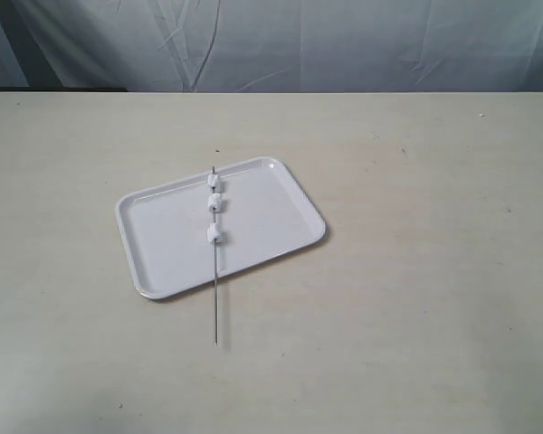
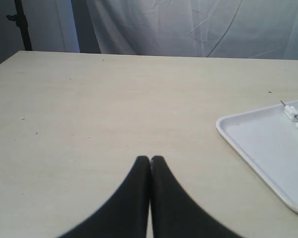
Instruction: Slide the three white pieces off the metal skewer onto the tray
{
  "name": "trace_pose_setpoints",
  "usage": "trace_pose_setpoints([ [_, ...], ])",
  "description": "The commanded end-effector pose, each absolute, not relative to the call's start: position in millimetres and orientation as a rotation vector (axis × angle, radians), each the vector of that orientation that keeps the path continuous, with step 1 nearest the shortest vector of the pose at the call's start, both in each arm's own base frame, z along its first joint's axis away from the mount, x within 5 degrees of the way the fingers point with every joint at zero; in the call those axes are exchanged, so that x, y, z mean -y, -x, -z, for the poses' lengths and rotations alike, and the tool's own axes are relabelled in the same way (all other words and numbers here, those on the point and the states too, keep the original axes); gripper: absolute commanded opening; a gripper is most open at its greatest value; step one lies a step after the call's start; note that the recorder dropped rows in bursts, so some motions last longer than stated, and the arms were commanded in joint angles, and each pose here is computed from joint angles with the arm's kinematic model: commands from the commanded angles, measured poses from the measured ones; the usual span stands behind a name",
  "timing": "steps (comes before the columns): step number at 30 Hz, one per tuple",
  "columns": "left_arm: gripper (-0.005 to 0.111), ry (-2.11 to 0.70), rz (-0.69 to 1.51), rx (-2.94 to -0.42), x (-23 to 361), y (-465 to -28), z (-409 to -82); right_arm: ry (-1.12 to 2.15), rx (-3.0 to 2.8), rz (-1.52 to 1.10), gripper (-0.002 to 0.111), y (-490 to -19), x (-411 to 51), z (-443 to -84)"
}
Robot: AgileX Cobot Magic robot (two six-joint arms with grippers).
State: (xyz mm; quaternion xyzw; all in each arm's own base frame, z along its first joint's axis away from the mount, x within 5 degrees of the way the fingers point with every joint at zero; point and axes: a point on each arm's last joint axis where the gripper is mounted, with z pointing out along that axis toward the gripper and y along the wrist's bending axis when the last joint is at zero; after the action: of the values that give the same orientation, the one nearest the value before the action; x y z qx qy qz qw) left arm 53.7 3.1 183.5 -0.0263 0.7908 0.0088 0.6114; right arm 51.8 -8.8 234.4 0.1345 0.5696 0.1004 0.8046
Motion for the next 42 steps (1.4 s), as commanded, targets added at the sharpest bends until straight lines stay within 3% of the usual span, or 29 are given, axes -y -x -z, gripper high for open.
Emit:
trace_pose_setpoints([
  [1, 0.000, 0.064, -0.018, -1.817, -3, -54, -183, -0.307, -1.189, -0.230, -0.001, -51, 10, -236],
  [14, 0.000, 0.030, -0.055, -1.732, -4, -55, -191, -0.333, -1.155, -0.253, -0.001, -49, 11, -238],
  [24, 0.000, -0.014, -0.007, -1.007, 2, -42, -254, -0.384, -0.941, -0.330, -0.001, -41, 16, -254],
  [29, 0.000, -0.020, 0.018, -0.692, 3, -24, -275, -0.246, -0.854, -0.314, -0.001, -35, 8, -263],
  [34, 0.000, 0.005, 0.072, -0.788, 3, -26, -288, -0.027, -0.831, -0.191, -0.001, -33, -5, -296],
  [37, 0.000, -0.141, -0.042, -0.844, 11, -25, -306, 0.092, -0.903, -0.088, -0.001, -37, -11, -343],
  [42, 0.000, -0.027, 0.118, -1.267, 8, -60, -306, -0.061, -1.316, -0.058, -0.001, -81, 1, -380],
])
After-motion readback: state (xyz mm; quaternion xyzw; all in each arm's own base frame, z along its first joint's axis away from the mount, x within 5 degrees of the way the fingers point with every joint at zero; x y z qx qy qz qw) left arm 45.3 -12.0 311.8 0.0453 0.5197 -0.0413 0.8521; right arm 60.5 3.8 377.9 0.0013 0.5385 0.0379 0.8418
